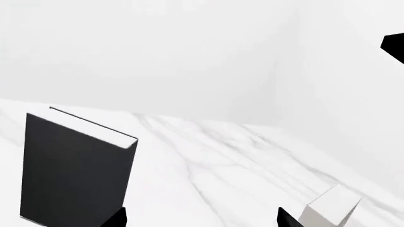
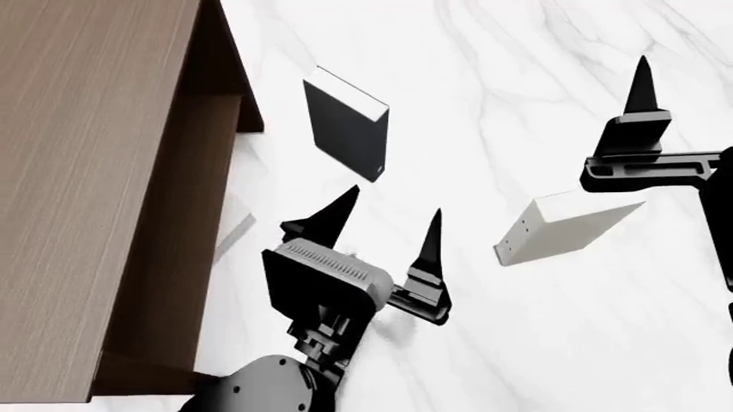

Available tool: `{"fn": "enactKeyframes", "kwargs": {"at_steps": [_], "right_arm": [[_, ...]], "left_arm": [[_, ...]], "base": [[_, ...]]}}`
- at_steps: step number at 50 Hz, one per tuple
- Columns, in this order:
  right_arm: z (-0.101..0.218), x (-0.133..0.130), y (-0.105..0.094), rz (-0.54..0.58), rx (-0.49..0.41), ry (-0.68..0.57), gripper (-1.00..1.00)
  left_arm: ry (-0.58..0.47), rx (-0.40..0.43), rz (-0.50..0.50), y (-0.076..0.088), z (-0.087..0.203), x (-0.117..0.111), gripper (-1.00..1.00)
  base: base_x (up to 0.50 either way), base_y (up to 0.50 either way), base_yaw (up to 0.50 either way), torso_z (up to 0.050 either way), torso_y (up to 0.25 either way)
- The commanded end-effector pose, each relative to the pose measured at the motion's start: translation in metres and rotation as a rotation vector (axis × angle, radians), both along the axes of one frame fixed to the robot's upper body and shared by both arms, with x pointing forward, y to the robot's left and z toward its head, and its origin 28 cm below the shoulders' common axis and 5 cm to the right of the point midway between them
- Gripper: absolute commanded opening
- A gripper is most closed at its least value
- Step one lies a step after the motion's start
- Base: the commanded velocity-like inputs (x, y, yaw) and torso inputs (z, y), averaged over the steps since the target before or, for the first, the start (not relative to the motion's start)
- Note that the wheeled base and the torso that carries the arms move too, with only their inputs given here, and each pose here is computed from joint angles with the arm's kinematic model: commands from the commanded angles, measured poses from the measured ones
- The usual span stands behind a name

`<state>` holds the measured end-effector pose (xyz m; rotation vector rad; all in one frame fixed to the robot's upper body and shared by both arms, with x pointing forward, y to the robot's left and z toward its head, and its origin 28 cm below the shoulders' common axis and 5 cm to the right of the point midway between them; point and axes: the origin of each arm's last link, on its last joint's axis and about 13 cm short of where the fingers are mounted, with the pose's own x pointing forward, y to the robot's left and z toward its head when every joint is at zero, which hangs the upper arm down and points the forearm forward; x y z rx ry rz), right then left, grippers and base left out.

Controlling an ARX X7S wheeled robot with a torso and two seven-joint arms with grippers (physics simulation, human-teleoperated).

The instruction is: Pick up the book on the right and place it under the cabinet shelf.

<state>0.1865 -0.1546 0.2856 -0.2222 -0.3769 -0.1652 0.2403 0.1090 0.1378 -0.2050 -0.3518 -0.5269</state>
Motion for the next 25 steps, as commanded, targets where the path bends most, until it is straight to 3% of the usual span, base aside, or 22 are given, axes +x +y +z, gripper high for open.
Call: {"fn": "enactKeyframes", "kwargs": {"at_steps": [1, 25], "right_arm": [[0.0010, -0.0002, 0.0001, 0.000, 0.000, -0.003, 1.00], [-0.0001, -0.0012, 0.0004, 0.000, 0.005, -0.004, 1.00]], "left_arm": [[-0.034, 0.028, -0.006, -0.0010, 0.0040, -0.0046, 1.00], [-0.082, 0.051, 0.005, 0.0010, 0.0114, -0.0108, 1.00]], "base": [[0.00, 0.00, 0.00, 0.000, 0.094], [0.00, 0.00, 0.00, 0.000, 0.146]]}}
